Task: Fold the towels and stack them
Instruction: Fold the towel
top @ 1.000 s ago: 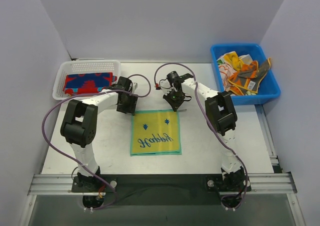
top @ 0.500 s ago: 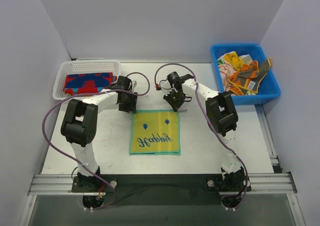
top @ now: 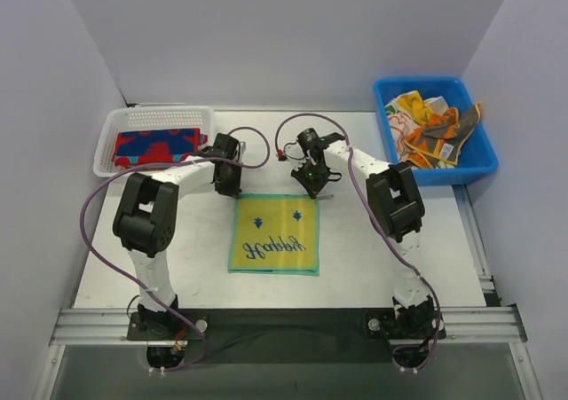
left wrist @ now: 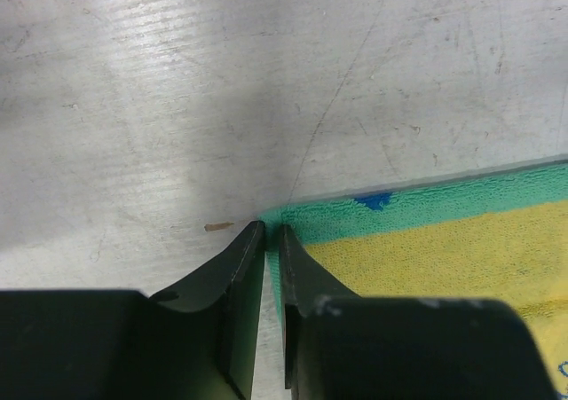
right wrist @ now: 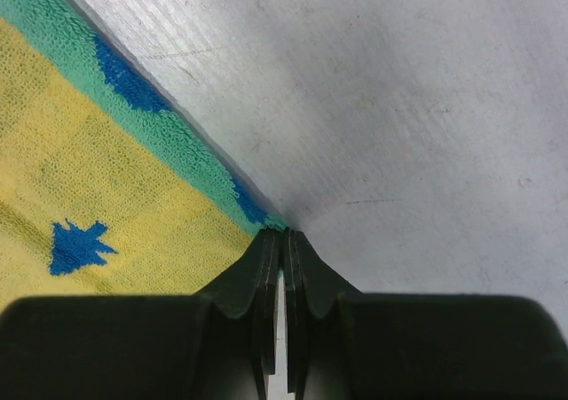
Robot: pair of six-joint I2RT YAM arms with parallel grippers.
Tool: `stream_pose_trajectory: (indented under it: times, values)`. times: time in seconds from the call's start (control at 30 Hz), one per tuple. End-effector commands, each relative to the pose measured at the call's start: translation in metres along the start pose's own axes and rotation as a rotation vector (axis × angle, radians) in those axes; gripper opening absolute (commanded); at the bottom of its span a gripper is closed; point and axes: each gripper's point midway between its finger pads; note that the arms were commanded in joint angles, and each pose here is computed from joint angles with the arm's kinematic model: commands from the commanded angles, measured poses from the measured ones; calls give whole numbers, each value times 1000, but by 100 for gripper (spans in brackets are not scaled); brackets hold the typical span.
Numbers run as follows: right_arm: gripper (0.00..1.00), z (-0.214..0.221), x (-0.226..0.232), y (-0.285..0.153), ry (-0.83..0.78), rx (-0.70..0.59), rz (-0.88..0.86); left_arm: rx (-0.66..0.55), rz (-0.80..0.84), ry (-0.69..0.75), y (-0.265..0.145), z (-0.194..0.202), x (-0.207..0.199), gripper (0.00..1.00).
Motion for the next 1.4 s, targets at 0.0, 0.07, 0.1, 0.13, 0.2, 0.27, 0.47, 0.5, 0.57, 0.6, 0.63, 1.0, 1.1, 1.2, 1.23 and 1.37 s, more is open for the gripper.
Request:
stream_pose_trajectory:
  times: [0.0,0.07,0.1,0.13,0.2,0.27,0.47,0.5,0.57,0.6,0.63,1.0,1.1,1.2,1.23,1.37]
  values:
    - [0,51,8,7,-6,186,-15,118,-16,3,18,31,4,22]
    - [0,49,8,7,-6,180,-14,121,-8,11,20,30,3,22]
    - [0,50,8,7,-8,181,-13,128,-1,11,21,32,2,22]
    - [0,49,8,6,-8,180,-11,135,-2,5,22,34,2,22]
    - [0,48,8,6,-10,176,-8,151,-10,2,23,40,2,31]
    - [0,49,7,5,-9,175,-5,152,-20,11,22,41,1,33]
    - [0,49,7,4,-6,170,-1,171,-98,18,23,46,8,40]
    - [0,48,7,4,-8,169,-1,172,-105,14,23,45,8,40]
    - [0,49,7,4,-8,170,2,181,-108,11,24,47,8,26]
    - [0,49,6,3,-7,168,5,181,-110,9,24,47,9,19]
    - [0,49,6,4,-7,169,6,179,-111,7,24,46,9,0]
    - [0,18,-27,-32,69,10,120,-18,-50,19,-5,-22,-3,0]
    - [0,6,-33,-47,89,-63,142,-105,-34,27,-18,-47,-5,0]
    - [0,0,-40,-59,107,-108,171,-177,-15,34,-28,-64,-6,0]
    - [0,-2,-41,-62,109,-119,182,-211,-4,37,-33,-72,-9,0]
    - [0,0,-42,-76,130,-161,227,-264,32,44,-43,-78,-14,0]
Point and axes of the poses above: each gripper's point midway between its finger pads, its own y axis out along the fingers, its own x axis along the line the jaws close on, z = x × y, and after that the axes turned 1 degree about y, right-handed
